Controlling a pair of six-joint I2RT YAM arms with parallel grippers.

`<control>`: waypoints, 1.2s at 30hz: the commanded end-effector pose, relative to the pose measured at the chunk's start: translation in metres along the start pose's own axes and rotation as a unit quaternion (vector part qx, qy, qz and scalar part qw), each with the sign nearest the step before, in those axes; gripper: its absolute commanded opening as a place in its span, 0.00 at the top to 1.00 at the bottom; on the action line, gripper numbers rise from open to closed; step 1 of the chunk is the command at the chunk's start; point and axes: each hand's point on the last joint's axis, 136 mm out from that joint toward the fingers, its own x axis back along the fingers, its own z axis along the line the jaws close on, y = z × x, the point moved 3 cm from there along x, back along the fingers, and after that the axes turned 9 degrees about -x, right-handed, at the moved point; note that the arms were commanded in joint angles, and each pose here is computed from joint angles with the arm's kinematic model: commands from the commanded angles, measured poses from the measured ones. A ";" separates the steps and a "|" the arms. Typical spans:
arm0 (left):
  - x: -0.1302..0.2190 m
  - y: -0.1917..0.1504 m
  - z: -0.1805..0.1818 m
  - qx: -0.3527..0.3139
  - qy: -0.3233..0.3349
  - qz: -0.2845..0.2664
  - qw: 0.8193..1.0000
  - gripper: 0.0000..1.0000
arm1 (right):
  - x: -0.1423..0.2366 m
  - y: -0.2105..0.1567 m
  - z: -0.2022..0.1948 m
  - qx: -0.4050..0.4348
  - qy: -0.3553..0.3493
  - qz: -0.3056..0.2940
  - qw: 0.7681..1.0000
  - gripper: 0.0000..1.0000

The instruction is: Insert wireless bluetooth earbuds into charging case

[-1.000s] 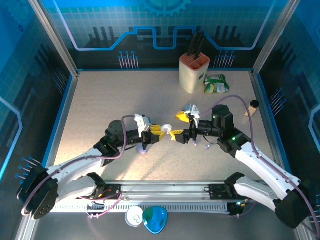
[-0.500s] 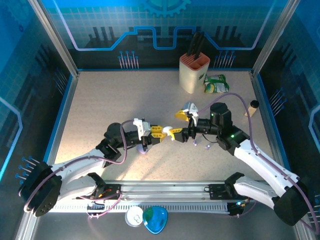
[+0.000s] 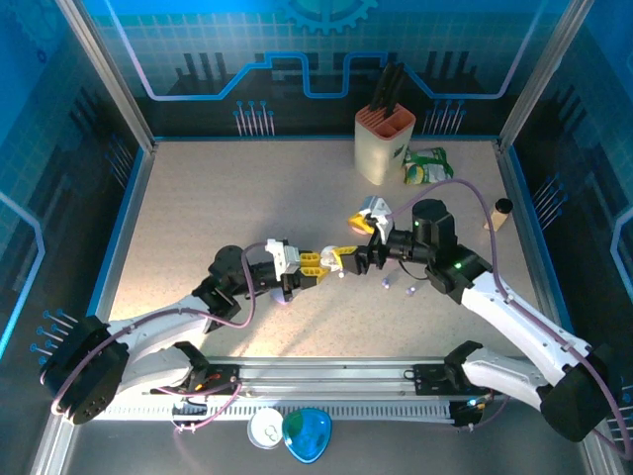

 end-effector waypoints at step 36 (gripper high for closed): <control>0.059 -0.030 0.018 0.003 0.150 -0.017 0.989 1.00 | -0.111 -0.157 -0.103 -0.299 -0.133 0.352 0.877 0.26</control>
